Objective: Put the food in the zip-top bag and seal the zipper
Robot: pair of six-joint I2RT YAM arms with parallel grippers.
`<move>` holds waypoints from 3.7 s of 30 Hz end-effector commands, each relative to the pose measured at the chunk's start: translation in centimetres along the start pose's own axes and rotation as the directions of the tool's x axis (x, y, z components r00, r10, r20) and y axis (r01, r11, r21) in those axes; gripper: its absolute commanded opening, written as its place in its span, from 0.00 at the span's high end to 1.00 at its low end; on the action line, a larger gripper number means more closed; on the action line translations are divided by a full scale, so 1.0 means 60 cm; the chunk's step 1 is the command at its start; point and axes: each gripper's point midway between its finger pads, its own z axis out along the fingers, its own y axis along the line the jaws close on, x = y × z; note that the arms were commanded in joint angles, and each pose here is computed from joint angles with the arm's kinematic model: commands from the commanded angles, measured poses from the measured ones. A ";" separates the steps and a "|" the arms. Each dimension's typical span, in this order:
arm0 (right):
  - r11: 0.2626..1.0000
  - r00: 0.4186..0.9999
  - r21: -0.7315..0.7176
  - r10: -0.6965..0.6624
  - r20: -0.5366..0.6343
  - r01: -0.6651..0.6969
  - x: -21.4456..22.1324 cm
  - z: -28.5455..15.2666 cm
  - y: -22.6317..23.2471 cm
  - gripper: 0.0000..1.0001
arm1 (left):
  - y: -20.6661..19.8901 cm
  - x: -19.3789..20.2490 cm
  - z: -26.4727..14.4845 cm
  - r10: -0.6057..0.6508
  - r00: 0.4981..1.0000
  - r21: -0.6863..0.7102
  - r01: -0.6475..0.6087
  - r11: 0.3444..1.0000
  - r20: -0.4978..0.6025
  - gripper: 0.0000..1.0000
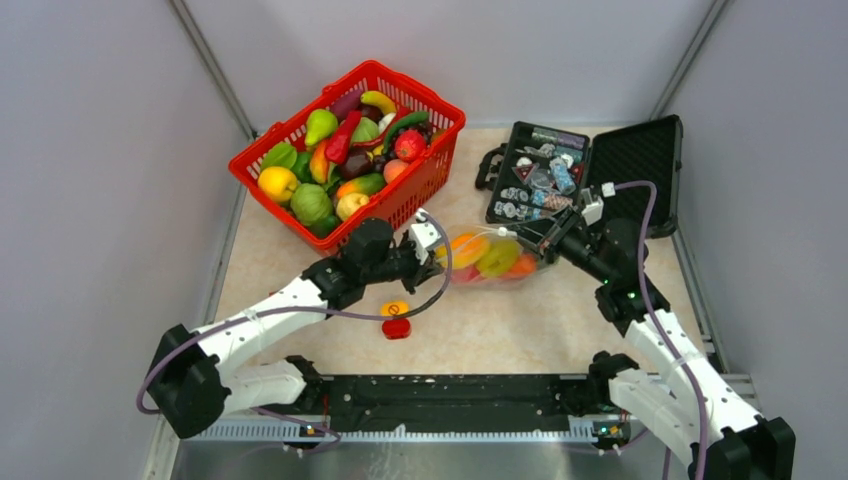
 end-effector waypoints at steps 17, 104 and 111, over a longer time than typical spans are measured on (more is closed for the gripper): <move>0.836 0.839 0.082 -0.533 -0.113 0.542 0.014 -0.056 -0.045 0.66 | -0.060 -0.038 -0.077 0.145 0.968 0.186 -0.106 0.977 -0.206 1.00; 0.205 0.195 -0.864 -0.973 -0.127 0.460 0.146 0.176 -0.104 0.52 | -0.097 -0.075 -0.100 0.247 0.958 0.145 -0.226 0.963 -0.143 1.00; 0.250 0.210 -0.836 -0.964 -0.166 0.488 0.144 0.191 -0.110 0.67 | -0.096 -0.074 -0.101 0.243 0.959 0.140 -0.223 0.965 -0.144 1.00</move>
